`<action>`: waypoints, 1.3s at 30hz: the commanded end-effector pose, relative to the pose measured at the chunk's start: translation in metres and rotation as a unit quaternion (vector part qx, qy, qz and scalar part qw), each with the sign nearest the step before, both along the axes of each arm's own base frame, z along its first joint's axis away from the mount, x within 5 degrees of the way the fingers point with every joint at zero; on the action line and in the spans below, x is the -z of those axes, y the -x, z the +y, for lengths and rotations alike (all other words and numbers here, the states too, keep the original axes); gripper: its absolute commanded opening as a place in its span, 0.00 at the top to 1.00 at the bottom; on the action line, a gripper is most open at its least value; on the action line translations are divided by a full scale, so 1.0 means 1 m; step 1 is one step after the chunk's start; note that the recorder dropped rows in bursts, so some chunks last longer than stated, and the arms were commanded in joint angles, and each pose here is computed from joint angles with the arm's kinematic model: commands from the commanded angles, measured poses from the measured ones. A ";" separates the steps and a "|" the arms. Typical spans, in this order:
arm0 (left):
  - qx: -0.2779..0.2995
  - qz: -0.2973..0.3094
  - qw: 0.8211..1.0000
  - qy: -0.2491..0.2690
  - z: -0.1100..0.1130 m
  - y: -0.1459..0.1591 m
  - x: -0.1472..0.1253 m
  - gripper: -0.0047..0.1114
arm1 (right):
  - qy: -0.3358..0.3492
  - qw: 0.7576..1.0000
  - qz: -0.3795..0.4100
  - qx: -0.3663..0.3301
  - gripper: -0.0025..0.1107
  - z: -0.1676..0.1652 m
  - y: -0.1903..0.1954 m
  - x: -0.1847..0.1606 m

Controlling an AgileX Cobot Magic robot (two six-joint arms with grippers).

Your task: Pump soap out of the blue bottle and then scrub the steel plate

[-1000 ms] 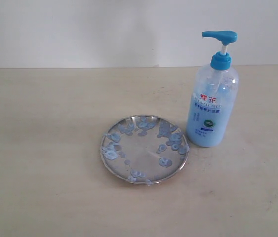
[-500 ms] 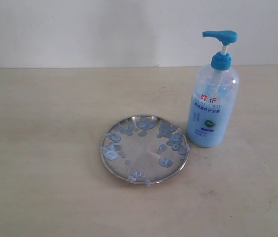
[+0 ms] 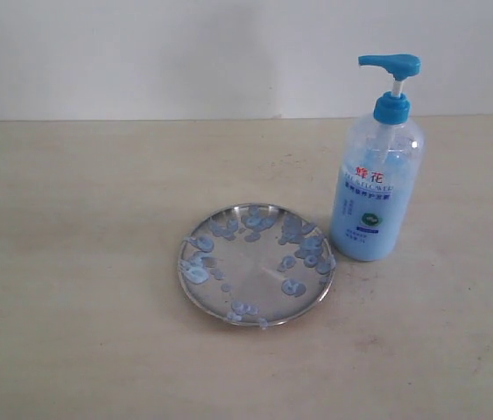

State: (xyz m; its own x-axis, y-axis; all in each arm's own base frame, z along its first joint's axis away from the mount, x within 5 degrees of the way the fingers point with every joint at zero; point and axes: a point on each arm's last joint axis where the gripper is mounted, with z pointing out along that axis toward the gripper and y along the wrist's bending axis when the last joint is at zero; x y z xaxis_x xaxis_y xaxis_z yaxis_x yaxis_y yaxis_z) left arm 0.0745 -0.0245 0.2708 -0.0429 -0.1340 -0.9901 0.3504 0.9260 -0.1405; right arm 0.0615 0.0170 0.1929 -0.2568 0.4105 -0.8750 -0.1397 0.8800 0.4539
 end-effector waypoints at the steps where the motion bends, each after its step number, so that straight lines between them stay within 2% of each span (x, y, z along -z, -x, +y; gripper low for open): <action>1: 0.004 0.117 0.992 0.037 -0.009 -0.008 0.046 0.92 | -0.068 0.997 0.015 0.010 0.98 0.000 0.000 0.000; 2: 0.008 0.196 0.979 0.058 -0.016 -0.012 0.067 0.92 | -0.068 0.997 0.015 0.010 0.98 0.000 0.000 0.000; 3: 0.012 0.225 0.972 0.065 -0.021 -0.015 0.073 0.92 | -0.068 0.997 0.015 0.010 0.98 0.000 0.000 0.000; 4: 0.036 0.277 0.959 0.057 -0.036 -0.024 0.074 0.92 | -0.068 0.997 0.015 0.010 0.98 0.000 0.000 0.000; 5: 0.049 0.287 0.956 0.048 -0.044 -0.031 0.070 0.92 | -0.068 0.997 0.015 0.010 0.98 0.000 0.000 0.000; 7: 0.116 0.289 0.950 0.014 -0.082 -0.065 0.041 0.92 | -0.068 0.997 0.015 0.010 0.98 0.000 0.000 0.000; 9: 0.161 0.282 0.946 0.020 -0.116 -0.098 0.015 0.92 | -0.068 0.997 0.015 0.010 0.98 0.000 0.000 -0.001; 10: 0.185 0.291 0.938 0.016 -0.143 -0.127 0.009 0.92 | -0.068 0.997 0.015 0.010 0.98 0.000 0.000 -0.001; 12: 0.200 0.322 0.925 0.030 -0.180 -0.174 0.012 0.92 | -0.069 0.997 0.014 0.010 0.98 0.000 0.000 -0.001; 13: 0.208 0.354 0.910 0.053 -0.192 -0.190 0.018 0.92 | -0.068 0.997 0.015 0.009 0.98 0.000 0.000 0.000; 14: 0.252 0.430 0.861 0.103 -0.210 -0.206 0.032 0.92 | -0.058 0.998 0.013 0.009 0.98 0.000 0.000 0.000; 15: 0.297 0.479 0.818 0.113 -0.216 -0.209 0.039 0.92 | -0.049 0.999 0.012 0.009 0.98 0.000 0.000 0.000; 16: 0.397 0.546 0.731 0.100 -0.226 -0.203 0.049 0.92 | -0.045 0.999 0.012 0.009 0.98 0.000 0.000 0.000; 18: 0.470 0.585 0.657 0.068 -0.227 -0.195 0.059 0.92 | -0.045 0.999 0.012 0.009 0.98 0.000 0.000 0.000; 19: 0.475 0.596 0.646 0.051 -0.227 -0.195 0.063 0.92 | -0.045 0.999 0.012 0.009 0.98 0.000 0.000 0.000; 20: 0.460 0.608 0.646 0.032 -0.226 -0.197 0.067 0.92 | -0.045 0.999 0.012 0.009 0.98 0.000 0.000 0.000; 21: 0.428 0.613 0.664 -0.010 -0.223 -0.203 0.072 0.92 | -0.045 0.999 0.012 0.009 0.98 0.000 0.000 0.000; 24: 0.302 0.597 0.734 -0.118 -0.213 -0.232 0.077 0.92 | -0.045 0.999 0.012 0.009 0.98 0.000 0.000 0.000; 25: 0.270 0.589 0.745 -0.160 -0.209 -0.241 0.077 0.92 | -0.045 0.999 0.012 0.009 0.98 0.000 0.000 0.000; 28: 0.209 0.574 0.756 -0.236 -0.205 -0.266 0.076 0.92 | -0.045 0.999 0.012 0.009 0.98 0.000 0.000 0.000; 31: 0.206 0.555 0.772 -0.233 -0.217 -0.290 0.084 0.92 | -0.044 0.999 0.018 0.007 0.98 0.000 0.000 0.001; 32: 0.222 0.552 0.773 -0.220 -0.224 -0.295 0.089 0.92 | -0.043 0.999 0.021 0.005 0.98 0.001 0.001 0.002; 33: 0.252 0.558 0.763 -0.206 -0.232 -0.296 0.093 0.92 | -0.042 0.999 0.023 0.005 0.98 0.001 0.001 0.002; 34: 0.287 0.571 0.741 -0.205 -0.236 -0.293 0.097 0.92 | -0.042 0.999 0.026 0.004 0.98 0.001 0.001 0.003; 36: 0.371 0.588 0.679 -0.234 -0.238 -0.281 0.096 0.92 | -0.041 0.999 0.029 0.003 0.98 0.001 0.001 0.003; 39: 0.342 0.576 0.685 -0.286 -0.230 -0.287 0.093 0.92 | -0.041 0.999 0.029 0.003 0.98 0.001 0.001 0.003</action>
